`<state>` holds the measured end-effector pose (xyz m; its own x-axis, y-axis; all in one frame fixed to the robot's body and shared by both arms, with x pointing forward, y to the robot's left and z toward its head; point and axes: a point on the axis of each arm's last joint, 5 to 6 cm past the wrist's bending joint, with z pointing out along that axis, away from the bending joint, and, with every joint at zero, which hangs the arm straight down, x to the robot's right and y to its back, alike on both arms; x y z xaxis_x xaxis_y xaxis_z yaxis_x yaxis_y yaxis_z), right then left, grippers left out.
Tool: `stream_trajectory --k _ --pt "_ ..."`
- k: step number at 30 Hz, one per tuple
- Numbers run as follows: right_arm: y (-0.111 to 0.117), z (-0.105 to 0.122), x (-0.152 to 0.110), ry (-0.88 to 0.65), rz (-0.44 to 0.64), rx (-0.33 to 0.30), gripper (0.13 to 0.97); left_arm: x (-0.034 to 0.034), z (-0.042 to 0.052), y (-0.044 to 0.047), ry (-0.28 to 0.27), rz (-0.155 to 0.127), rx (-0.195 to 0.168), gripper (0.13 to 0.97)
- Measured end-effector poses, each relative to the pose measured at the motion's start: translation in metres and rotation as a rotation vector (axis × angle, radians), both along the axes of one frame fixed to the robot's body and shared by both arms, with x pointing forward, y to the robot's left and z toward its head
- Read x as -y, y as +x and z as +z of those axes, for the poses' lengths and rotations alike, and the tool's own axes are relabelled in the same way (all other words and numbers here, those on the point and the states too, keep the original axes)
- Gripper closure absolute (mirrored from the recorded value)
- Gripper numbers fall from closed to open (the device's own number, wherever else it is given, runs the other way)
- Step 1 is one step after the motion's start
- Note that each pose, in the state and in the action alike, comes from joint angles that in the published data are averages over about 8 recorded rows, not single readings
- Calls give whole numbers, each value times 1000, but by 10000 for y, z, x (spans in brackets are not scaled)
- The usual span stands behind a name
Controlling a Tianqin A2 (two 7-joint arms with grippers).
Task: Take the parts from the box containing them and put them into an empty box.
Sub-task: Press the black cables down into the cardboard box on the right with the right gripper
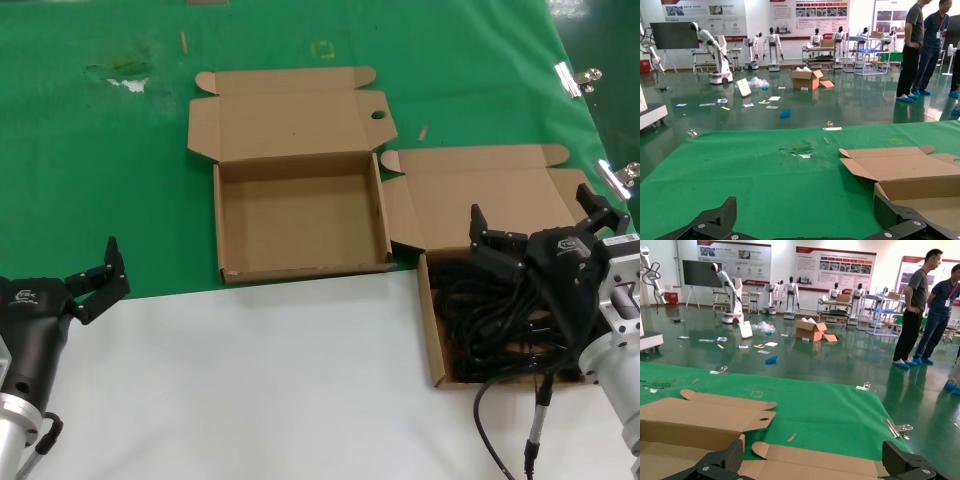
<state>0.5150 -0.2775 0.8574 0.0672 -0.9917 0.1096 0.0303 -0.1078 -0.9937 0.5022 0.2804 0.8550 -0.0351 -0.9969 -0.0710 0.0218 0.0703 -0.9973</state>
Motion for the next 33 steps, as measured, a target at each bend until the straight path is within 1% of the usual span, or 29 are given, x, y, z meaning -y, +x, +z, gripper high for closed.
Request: stream_trajectory --k 23,33 --pt "0 0 0 0 0 0 130 0 0 0 0 0 0 132" --pt "0 0 0 0 0 0 130 0 0 0 0 0 0 180"
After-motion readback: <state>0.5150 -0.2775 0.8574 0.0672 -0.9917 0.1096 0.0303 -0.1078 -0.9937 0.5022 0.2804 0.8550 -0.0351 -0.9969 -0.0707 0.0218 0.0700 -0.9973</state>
